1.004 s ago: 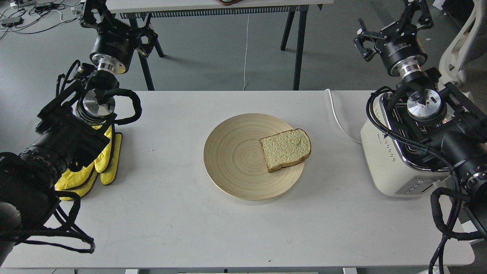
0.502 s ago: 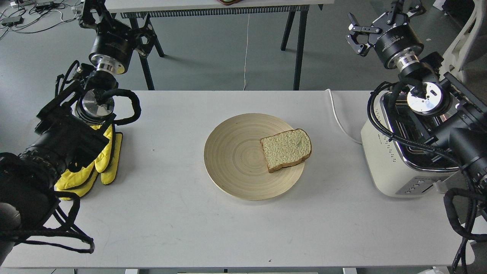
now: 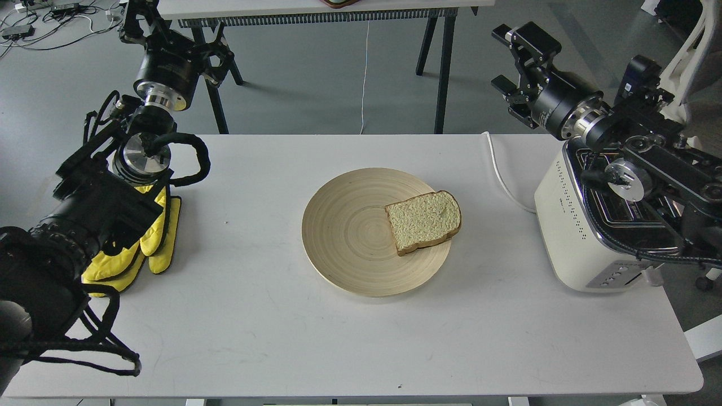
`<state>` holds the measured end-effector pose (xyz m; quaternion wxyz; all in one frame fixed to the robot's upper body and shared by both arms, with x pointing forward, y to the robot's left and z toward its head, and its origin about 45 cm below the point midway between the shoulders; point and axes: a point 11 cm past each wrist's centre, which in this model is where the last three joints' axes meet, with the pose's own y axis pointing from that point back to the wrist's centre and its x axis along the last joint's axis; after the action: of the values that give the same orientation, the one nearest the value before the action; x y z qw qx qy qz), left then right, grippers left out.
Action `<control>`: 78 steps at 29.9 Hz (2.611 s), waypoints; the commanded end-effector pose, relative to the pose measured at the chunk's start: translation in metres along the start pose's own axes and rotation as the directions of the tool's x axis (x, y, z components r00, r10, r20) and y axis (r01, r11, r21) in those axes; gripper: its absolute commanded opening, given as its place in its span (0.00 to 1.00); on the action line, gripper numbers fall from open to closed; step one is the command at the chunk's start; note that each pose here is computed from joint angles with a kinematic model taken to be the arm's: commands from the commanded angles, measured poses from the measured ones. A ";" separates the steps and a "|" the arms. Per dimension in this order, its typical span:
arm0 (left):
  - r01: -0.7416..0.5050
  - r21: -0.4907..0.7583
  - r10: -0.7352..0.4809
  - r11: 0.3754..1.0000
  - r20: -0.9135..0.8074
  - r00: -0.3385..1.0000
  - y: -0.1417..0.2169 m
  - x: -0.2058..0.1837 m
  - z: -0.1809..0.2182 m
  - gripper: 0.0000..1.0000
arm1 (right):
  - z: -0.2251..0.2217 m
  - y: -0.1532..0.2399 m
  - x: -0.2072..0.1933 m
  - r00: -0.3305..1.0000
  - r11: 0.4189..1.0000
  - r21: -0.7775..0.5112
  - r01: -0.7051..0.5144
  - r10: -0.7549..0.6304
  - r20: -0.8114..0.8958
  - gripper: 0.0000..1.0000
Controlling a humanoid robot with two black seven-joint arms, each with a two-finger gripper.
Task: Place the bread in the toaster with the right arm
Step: 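Lift the right gripper off the toaster and swing it toward the plate, then reach the open right gripper to the bread slice on the plate, then close the right gripper on the bread edge and lift it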
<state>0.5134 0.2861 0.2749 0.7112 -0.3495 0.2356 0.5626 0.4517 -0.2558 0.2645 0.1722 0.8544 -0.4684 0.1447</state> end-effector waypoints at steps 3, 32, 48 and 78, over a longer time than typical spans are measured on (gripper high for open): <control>0.000 0.001 0.000 1.000 -0.001 1.000 0.000 0.000 -0.001 1.00 | 0.046 0.009 -0.029 0.973 0.989 -0.131 0.073 -0.099 -0.210 0.98; 0.001 0.003 -0.001 1.000 -0.004 1.000 0.000 -0.001 -0.003 1.00 | 0.123 -0.003 -0.105 0.897 0.918 -0.369 0.146 -0.280 -0.342 0.72; 0.001 0.002 -0.001 1.000 -0.003 1.000 0.000 -0.001 -0.002 1.00 | 0.131 -0.007 -0.124 0.874 0.894 -0.413 0.172 -0.332 -0.355 0.51; 0.002 0.003 -0.002 1.000 -0.005 1.000 0.000 -0.001 -0.003 1.00 | 0.116 -0.012 -0.098 0.873 0.910 -0.397 0.124 -0.290 -0.392 0.00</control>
<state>0.5132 0.2825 0.2737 0.7116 -0.3503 0.2379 0.5606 0.4120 -0.2187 0.1061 0.4442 0.8037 -0.3313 0.2169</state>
